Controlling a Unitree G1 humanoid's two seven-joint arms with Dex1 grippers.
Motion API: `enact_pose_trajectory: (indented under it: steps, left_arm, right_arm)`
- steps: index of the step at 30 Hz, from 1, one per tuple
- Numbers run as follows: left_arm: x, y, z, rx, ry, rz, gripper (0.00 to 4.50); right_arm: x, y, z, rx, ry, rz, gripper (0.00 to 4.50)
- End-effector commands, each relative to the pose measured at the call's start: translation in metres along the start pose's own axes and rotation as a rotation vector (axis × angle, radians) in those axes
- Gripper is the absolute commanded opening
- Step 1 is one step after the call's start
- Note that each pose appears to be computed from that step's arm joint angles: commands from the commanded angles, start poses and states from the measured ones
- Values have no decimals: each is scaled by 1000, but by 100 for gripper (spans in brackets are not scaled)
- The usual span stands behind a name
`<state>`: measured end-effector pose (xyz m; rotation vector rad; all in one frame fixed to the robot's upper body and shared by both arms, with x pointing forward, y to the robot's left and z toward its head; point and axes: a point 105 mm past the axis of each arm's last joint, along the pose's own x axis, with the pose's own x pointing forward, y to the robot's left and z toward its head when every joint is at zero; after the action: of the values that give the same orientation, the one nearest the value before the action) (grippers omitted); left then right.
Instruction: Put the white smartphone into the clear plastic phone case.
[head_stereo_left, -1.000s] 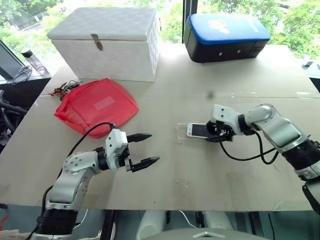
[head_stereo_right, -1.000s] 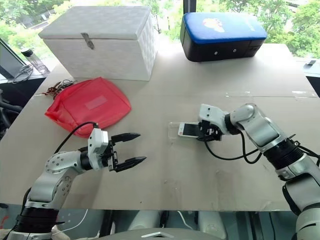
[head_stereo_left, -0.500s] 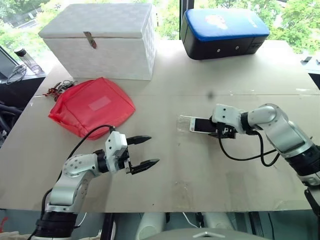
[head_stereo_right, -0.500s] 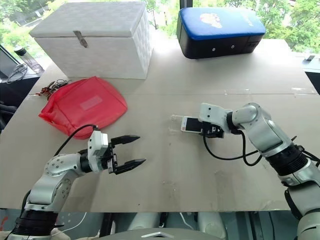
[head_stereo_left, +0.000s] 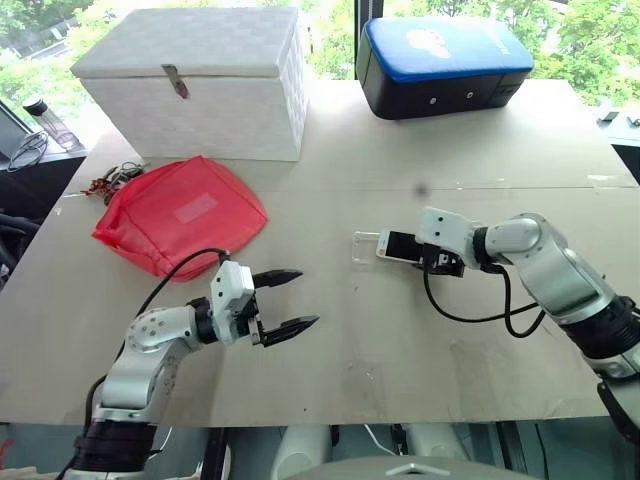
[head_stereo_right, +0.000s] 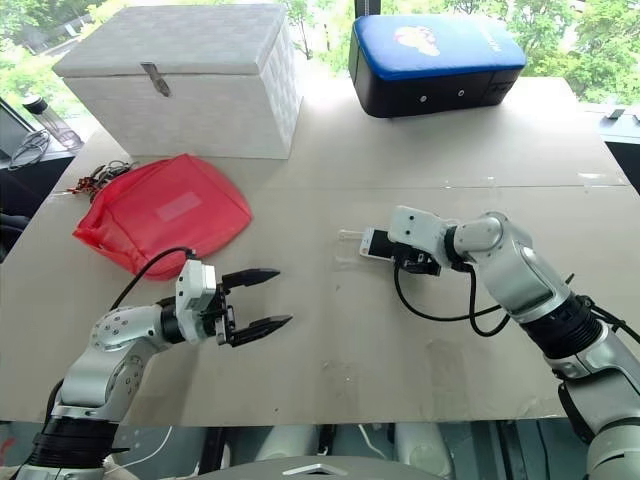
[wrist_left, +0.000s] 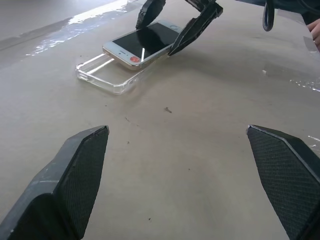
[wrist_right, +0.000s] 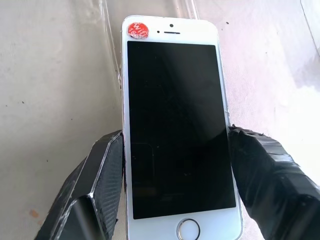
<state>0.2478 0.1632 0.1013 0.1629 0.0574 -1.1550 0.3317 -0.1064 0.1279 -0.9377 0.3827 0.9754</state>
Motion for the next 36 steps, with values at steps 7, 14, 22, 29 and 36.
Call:
enact_pose_trajectory:
  steps: [7,14,22,29,36]
  left_arm:
    - [-2,-3,6,23,-22,5,450]
    - [0,0,7,24,-24,11,450]
    - [0,5,7,21,-28,42,450]
    - [-3,3,7,10,-32,79,450]
    - [3,15,14,39,-36,138,450]
  right_arm:
    - [5,20,9,-143,-12,79,269]
    - [16,6,7,-177,25,64,269]
    - [24,0,8,-275,39,203,269]
    - [23,-9,11,-276,13,210,448]
    - [1,-36,30,-212,-87,57,448]
